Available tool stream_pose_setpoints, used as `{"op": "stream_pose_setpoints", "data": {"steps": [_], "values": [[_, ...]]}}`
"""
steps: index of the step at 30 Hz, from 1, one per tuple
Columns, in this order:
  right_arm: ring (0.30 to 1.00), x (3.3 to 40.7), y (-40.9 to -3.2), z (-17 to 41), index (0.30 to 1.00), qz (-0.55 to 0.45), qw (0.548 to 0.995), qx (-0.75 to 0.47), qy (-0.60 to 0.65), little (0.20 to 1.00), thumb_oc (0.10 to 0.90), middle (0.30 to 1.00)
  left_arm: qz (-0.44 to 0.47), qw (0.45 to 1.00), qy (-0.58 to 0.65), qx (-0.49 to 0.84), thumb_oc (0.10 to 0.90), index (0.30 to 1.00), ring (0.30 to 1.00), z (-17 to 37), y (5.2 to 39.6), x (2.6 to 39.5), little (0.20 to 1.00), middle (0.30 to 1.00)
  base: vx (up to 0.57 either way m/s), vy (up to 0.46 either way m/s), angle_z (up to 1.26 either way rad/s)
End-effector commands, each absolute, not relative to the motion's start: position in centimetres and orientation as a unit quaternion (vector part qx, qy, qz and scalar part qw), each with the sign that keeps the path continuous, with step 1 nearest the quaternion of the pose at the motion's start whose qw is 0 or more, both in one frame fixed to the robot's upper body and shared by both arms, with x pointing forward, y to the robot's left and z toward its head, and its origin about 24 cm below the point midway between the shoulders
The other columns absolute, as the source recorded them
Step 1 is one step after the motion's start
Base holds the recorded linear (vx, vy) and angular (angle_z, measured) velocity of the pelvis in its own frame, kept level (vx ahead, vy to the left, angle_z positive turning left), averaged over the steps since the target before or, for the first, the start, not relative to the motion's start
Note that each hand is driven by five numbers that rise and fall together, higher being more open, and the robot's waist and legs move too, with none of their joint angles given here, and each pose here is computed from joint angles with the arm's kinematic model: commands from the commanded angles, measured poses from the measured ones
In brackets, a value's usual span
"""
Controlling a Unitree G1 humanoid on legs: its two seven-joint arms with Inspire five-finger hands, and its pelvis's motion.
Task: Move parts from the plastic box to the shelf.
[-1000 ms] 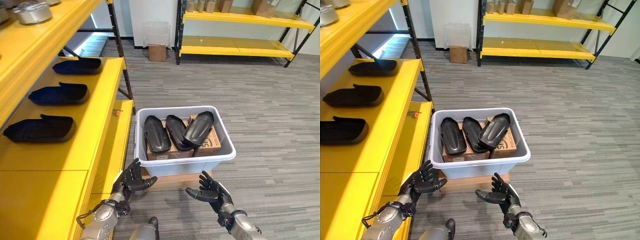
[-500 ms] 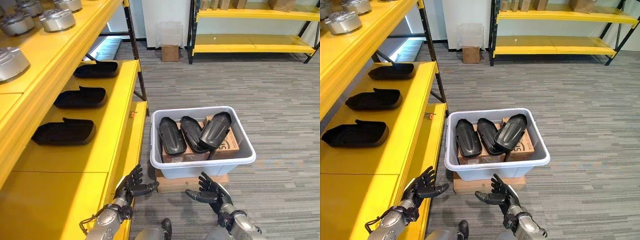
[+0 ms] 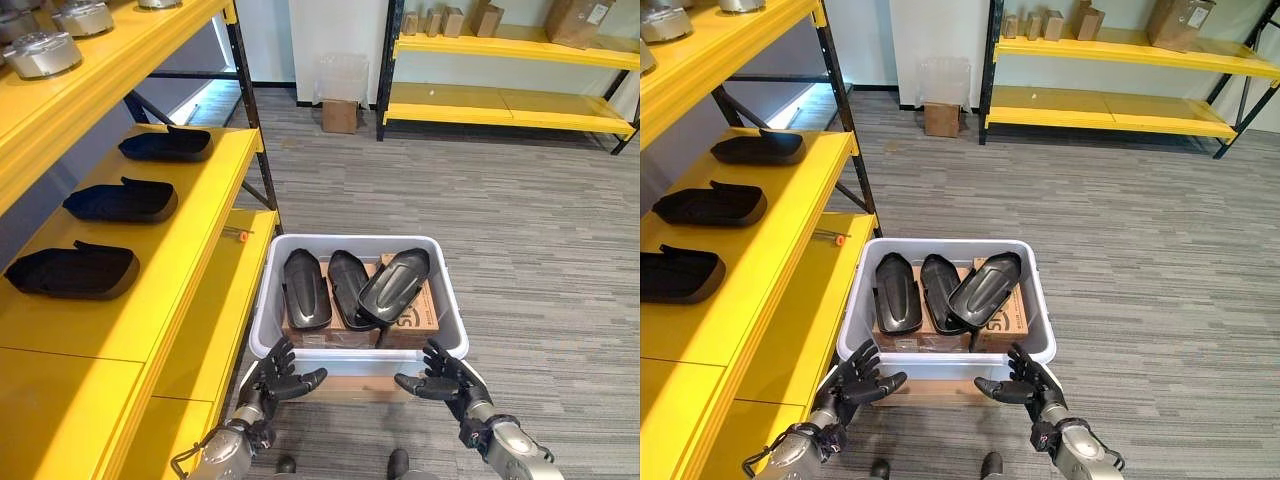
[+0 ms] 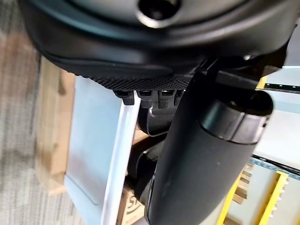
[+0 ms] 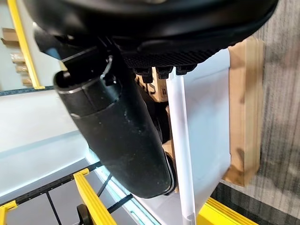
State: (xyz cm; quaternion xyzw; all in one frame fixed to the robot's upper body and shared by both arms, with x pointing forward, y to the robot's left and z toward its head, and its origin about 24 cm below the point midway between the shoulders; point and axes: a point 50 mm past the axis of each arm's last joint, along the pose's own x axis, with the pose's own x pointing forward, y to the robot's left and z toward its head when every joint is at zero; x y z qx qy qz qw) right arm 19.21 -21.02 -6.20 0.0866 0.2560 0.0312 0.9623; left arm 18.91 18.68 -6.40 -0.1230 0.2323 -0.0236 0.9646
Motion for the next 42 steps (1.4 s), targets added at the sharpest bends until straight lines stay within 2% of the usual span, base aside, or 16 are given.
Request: {"op": "stream_pose_setpoints", "data": {"steps": [1,8,14,16,19,23,27,42], "values": [[1.0,21.9,-19.2,-3.0,1.0,0.07,0.98,0.111,0.152,1.0,0.9,1.0,-0.054,0.986,0.119,-0.106,0.9,1.0,1.0,-2.2,19.3,21.8,1.0,1.0,0.0,0.0,0.0],[1.0,21.9,-19.7,-2.4,1.0,0.084,0.983,0.075,0.142,1.0,0.9,1.0,-0.038,0.99,0.109,-0.086,0.9,1.0,1.0,-1.8,20.5,21.8,1.0,1.0,0.01,-0.081,0.02],[1.0,22.2,-21.5,-1.4,1.0,0.041,0.991,0.068,0.112,1.0,0.9,1.0,-0.004,0.99,0.113,-0.088,0.9,1.0,1.0,-2.0,21.8,21.3,1.0,1.0,-0.04,-0.165,0.13],[1.0,22.0,-21.7,-1.4,1.0,0.027,0.991,0.079,0.108,1.0,0.9,1.0,0.039,0.987,0.136,-0.079,0.9,1.0,1.0,-3.1,23.5,20.2,1.0,1.0,0.22,0.192,0.47],[1.0,21.8,-21.1,-2.0,1.0,0.033,0.988,0.092,0.118,1.0,0.9,1.0,0.068,0.985,0.129,-0.09,0.9,1.0,1.0,-3.1,24.3,20.0,1.0,1.0,0.11,0.161,-0.06],[1.0,21.7,-19.9,-2.6,1.0,0.042,0.984,0.116,0.129,1.0,0.9,1.0,0.042,0.988,0.103,-0.109,0.9,1.0,1.0,-2.1,23.1,21.9,1.0,1.0,0.07,0.154,-0.43],[1.0,21.5,-19.2,-3.0,1.0,0.054,0.98,0.125,0.142,1.0,0.9,1.0,0.008,0.989,0.105,-0.105,0.9,1.0,1.0,-2.0,22.0,22.1,1.0,1.0,0.08,0.134,-0.18],[1.0,22.1,-19.6,-2.2,1.0,0.056,0.985,0.106,0.125,1.0,0.9,1.0,0.011,0.988,0.105,-0.113,0.9,1.0,1.0,-1.9,21.8,22.1,1.0,1.0,0.03,0.009,-0.05]]}}
